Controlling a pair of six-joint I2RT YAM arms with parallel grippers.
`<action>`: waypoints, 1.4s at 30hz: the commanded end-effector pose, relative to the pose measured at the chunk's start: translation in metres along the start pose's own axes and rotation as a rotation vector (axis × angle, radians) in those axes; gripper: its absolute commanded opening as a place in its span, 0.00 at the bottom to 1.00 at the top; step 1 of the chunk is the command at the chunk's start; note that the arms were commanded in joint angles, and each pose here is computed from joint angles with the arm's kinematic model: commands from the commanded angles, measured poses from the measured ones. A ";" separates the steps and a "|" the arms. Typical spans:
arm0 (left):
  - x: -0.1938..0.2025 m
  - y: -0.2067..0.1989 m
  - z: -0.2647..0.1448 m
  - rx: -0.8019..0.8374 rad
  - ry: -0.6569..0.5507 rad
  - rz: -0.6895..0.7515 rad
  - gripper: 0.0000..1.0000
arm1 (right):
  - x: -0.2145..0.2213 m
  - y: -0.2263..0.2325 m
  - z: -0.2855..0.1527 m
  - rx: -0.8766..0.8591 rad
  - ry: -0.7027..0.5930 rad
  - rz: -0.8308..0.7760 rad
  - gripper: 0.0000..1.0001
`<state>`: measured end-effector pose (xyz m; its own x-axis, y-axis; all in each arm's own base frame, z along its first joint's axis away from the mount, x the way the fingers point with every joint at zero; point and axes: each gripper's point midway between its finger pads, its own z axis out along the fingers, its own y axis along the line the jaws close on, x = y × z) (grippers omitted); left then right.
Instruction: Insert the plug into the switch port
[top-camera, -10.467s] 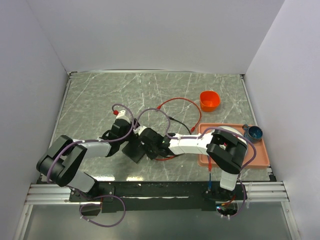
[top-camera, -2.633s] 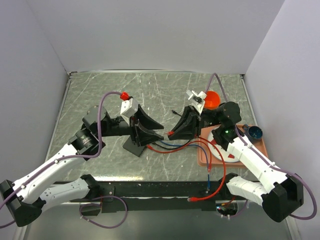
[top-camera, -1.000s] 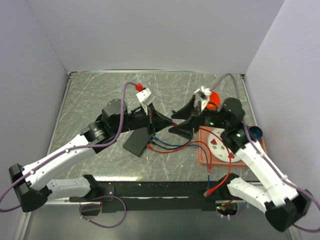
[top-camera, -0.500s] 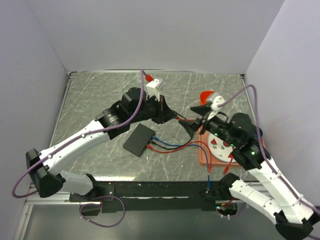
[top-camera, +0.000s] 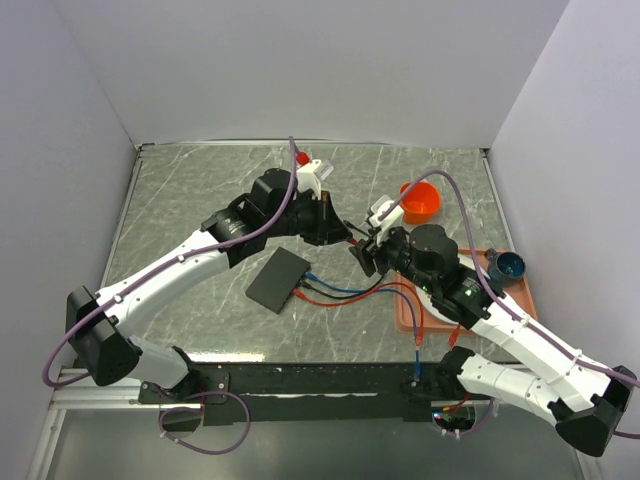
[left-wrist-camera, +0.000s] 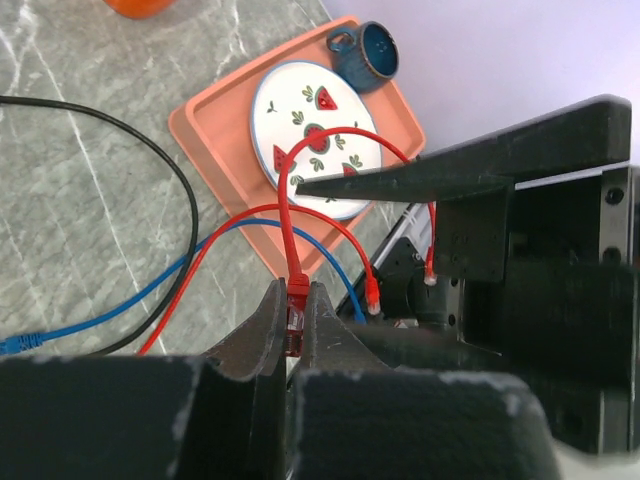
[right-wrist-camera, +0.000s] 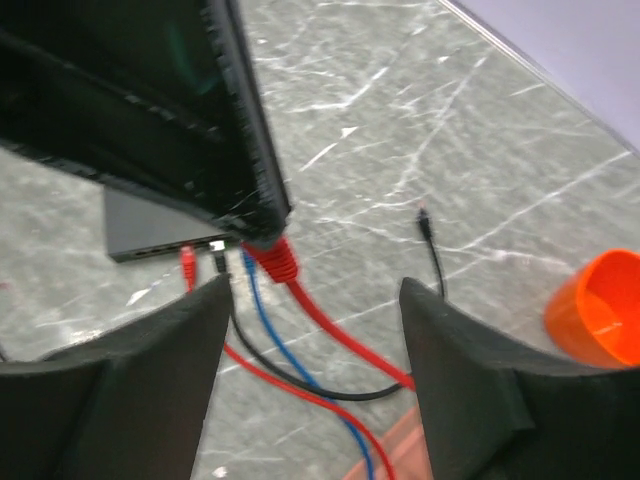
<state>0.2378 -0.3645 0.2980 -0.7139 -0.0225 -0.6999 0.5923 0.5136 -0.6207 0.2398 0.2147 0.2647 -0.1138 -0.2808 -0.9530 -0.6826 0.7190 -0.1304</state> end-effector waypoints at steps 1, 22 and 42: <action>-0.003 -0.015 -0.002 0.066 0.002 -0.003 0.01 | -0.013 -0.005 0.001 0.032 -0.054 -0.013 0.55; 0.005 -0.009 0.006 0.061 0.047 -0.004 0.01 | -0.020 0.015 0.002 -0.077 -0.082 0.021 0.00; 0.008 0.268 -0.126 -0.846 -0.304 -0.307 0.93 | 0.014 0.044 0.009 -0.210 0.019 0.094 0.00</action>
<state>0.3450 -0.1510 0.2238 -0.5604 -0.4533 -0.6931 -0.0152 0.8424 -0.5386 0.2268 0.2345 0.2526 -0.1706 -0.2482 -0.9536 -0.7522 0.6580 -0.0367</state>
